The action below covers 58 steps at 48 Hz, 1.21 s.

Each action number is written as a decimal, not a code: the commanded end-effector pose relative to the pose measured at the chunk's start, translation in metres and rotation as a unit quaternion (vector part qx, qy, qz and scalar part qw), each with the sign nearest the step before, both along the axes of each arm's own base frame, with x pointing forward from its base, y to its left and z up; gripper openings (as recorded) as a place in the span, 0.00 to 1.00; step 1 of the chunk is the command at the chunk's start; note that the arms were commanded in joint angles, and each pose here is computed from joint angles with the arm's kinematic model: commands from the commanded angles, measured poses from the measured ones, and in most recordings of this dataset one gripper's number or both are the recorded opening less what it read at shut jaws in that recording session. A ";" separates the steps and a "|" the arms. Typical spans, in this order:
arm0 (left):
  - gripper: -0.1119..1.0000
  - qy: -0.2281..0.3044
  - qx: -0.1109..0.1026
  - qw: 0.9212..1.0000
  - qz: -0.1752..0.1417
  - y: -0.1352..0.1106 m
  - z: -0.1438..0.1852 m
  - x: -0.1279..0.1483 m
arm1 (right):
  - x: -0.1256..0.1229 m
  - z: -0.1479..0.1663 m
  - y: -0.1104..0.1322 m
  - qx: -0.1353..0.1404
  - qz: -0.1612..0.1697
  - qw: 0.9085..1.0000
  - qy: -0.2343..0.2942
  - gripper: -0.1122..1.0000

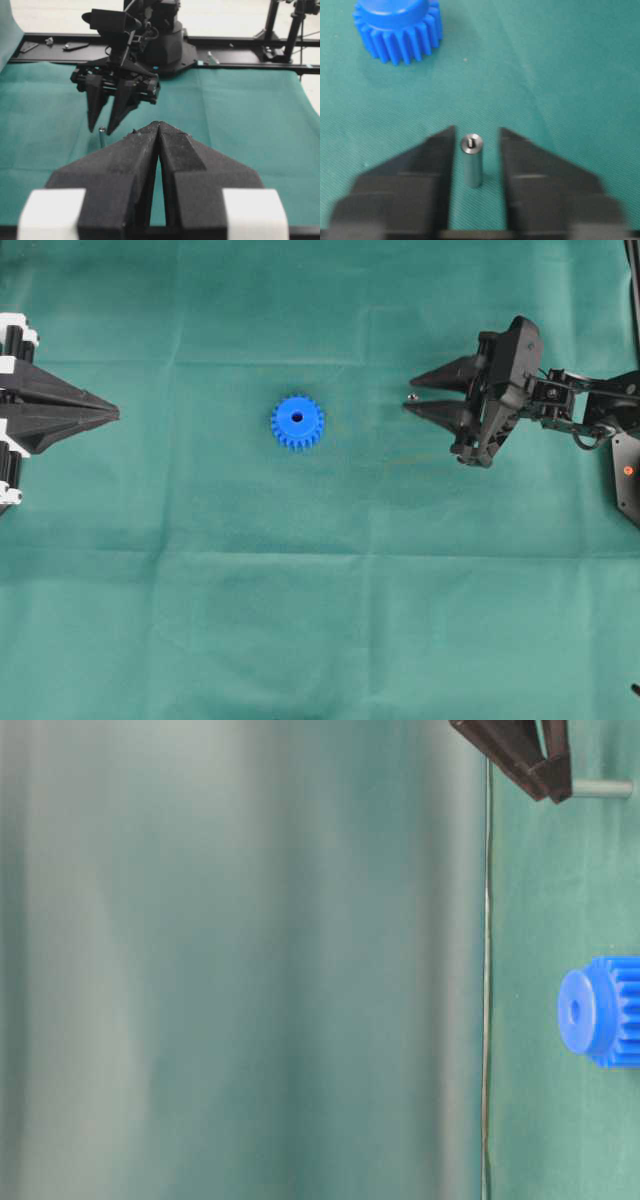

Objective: Insert the shaft placed at a random location into the center hole of the small gear at another random location.
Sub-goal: 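Lower the right gripper around the silver shaft and close on it, then lift the shaft and carry it left over the blue gear's center hole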

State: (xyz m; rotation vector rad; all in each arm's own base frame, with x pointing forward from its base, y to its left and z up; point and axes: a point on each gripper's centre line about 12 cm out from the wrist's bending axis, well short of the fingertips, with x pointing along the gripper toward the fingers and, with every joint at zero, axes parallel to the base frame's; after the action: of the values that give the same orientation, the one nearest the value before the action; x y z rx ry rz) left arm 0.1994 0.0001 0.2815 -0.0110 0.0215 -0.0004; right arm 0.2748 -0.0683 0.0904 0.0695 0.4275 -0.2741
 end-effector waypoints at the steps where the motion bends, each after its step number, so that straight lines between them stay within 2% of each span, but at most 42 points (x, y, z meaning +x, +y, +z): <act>1: 0.10 -0.006 0.002 1.000 0.000 0.000 0.006 0.003 | 0.005 0.004 -0.002 -0.003 0.000 1.000 -0.008 0.29; 4: 0.10 -0.006 0.002 1.000 0.000 0.000 0.006 0.003 | 0.005 0.003 -0.002 -0.001 0.000 1.000 -0.004 0.22; 22: 0.10 -0.005 0.000 1.000 0.000 0.000 0.005 0.003 | 0.006 0.012 -0.002 -0.002 0.000 1.000 -0.014 0.22; 45: 0.10 0.003 0.000 1.000 0.001 0.000 0.003 0.002 | 0.012 0.079 0.005 -0.017 0.024 0.999 -0.039 0.22; 58: 0.10 0.003 0.000 1.000 0.001 0.000 0.003 0.002 | 0.018 0.074 0.004 -0.016 0.025 0.999 -0.027 0.22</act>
State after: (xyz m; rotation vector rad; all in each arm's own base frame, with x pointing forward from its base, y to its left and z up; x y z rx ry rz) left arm 0.1996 0.0001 0.2790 -0.0125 0.0414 -0.0003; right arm 0.2842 -0.0633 0.1560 0.0543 0.3966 -0.2352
